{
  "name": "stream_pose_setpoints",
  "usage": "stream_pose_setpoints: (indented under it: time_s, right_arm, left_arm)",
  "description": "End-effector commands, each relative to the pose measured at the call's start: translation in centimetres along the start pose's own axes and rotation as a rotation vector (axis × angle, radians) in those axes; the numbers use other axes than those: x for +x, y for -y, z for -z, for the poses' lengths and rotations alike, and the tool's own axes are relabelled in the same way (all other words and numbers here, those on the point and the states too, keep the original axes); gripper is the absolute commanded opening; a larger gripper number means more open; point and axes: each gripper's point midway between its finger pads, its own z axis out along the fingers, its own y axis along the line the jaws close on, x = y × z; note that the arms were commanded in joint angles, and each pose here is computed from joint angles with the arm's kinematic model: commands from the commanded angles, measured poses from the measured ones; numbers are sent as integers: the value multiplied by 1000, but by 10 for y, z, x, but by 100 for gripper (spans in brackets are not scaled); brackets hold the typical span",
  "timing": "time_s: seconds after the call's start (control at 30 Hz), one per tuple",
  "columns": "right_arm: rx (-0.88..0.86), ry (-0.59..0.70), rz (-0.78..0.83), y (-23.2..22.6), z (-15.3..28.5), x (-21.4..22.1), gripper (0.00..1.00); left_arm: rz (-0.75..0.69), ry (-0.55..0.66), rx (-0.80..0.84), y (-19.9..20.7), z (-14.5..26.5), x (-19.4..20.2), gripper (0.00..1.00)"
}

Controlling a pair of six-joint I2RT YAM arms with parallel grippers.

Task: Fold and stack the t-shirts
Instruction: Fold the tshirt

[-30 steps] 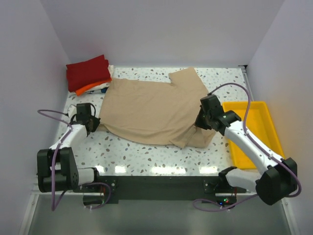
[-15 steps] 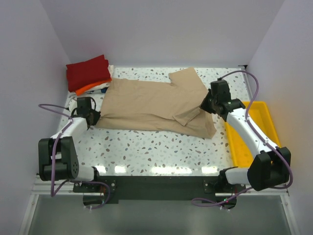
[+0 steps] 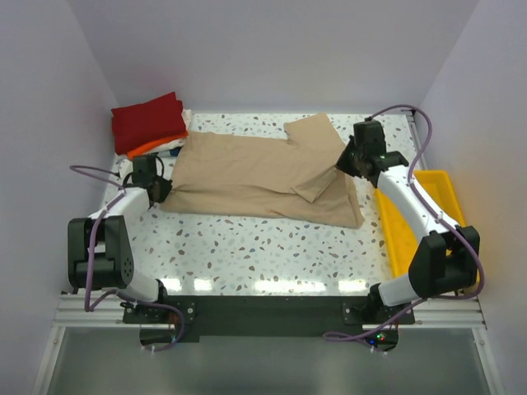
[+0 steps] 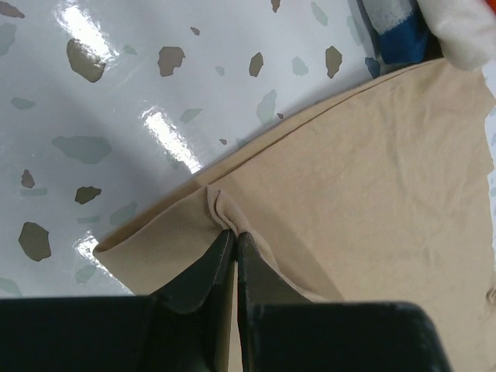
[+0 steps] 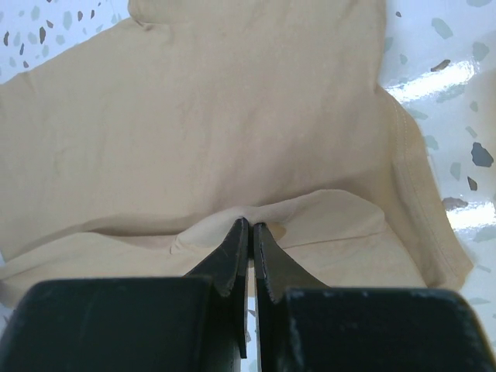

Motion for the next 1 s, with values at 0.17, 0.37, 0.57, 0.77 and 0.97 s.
stream_pose_setpoints:
  time_s: [0.17, 0.37, 0.57, 0.77, 0.97]
  right_arm:
    - [-32, 66, 15, -15, -5, -27, 0]
    - [-21, 47, 21, -13, -14, -25, 0]
    - [-3, 43, 18, -11, -21, -25, 0]
    - [-7, -5, 19, -10, -39, -12, 0]
    - [11, -23, 30, -10, -52, -10, 0]
  left_arm:
    - [14, 40, 62, 28, -3, -15, 15]
    - [-4, 44, 114, 37, 4, -17, 50]
    - [-19, 26, 128, 35, 25, -11, 57]
    - [-44, 13, 97, 19, 34, -1, 46]
    - [-80, -34, 47, 7, 24, 13, 33]
